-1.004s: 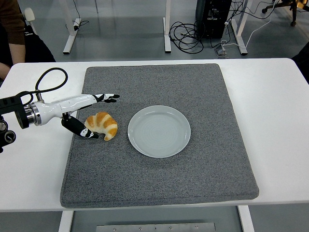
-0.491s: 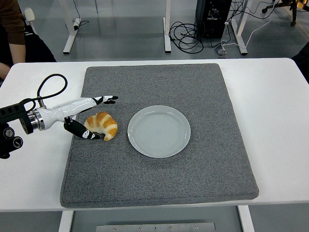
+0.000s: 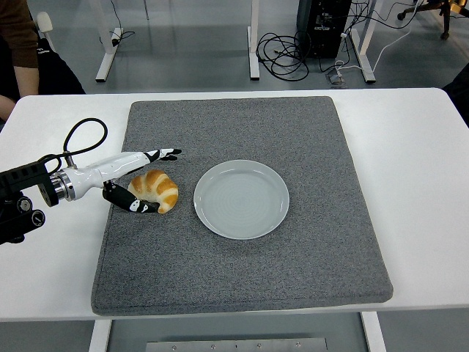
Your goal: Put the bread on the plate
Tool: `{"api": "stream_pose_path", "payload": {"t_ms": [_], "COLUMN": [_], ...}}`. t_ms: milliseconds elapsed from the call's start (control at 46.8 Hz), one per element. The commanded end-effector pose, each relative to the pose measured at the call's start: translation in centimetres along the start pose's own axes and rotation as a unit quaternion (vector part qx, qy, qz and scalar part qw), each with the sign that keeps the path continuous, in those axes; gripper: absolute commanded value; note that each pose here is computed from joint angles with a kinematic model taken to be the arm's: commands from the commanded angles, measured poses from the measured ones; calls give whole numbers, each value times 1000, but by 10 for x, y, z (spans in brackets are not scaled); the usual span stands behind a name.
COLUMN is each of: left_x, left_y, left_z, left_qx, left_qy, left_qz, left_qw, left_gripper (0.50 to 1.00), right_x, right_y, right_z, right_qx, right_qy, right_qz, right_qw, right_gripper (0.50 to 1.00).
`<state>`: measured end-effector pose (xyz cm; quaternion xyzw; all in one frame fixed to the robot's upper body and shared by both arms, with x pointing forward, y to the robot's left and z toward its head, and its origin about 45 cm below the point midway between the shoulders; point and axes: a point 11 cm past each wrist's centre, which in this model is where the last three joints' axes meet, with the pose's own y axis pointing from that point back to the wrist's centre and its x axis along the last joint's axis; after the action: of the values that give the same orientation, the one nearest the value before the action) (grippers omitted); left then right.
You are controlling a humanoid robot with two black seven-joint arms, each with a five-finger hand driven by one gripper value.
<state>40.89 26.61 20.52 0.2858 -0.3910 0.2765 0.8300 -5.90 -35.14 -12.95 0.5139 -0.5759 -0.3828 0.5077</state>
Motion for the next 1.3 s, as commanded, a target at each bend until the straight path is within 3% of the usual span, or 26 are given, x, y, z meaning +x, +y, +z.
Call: {"api": "stream_pose_path", "payload": {"t_ms": [0, 662, 962, 1282], "left_x": [-1, -8, -8, -4], "left_y": [-3, -14, -14, -15], "left_z": [2, -6, -6, -5], "left_qx": [-3, 0, 0, -1], "left_qy": [1, -6, -8, -14], "left_qz": [0, 7, 6, 4], "left_qw": [1000, 1000, 1000, 1000], "left_gripper": [943, 930, 806, 551], "right_x": [0, 0, 0, 0], "right_y": [0, 0, 0, 0], "right_z": [0, 0, 0, 0], "right_qx": [0, 0, 0, 0], "right_qy": [-1, 0, 1, 0], "right_qz": [0, 0, 0, 0], "right_qw": [1000, 1000, 1000, 1000], "right_gripper": [1000, 1000, 1000, 1000]}}
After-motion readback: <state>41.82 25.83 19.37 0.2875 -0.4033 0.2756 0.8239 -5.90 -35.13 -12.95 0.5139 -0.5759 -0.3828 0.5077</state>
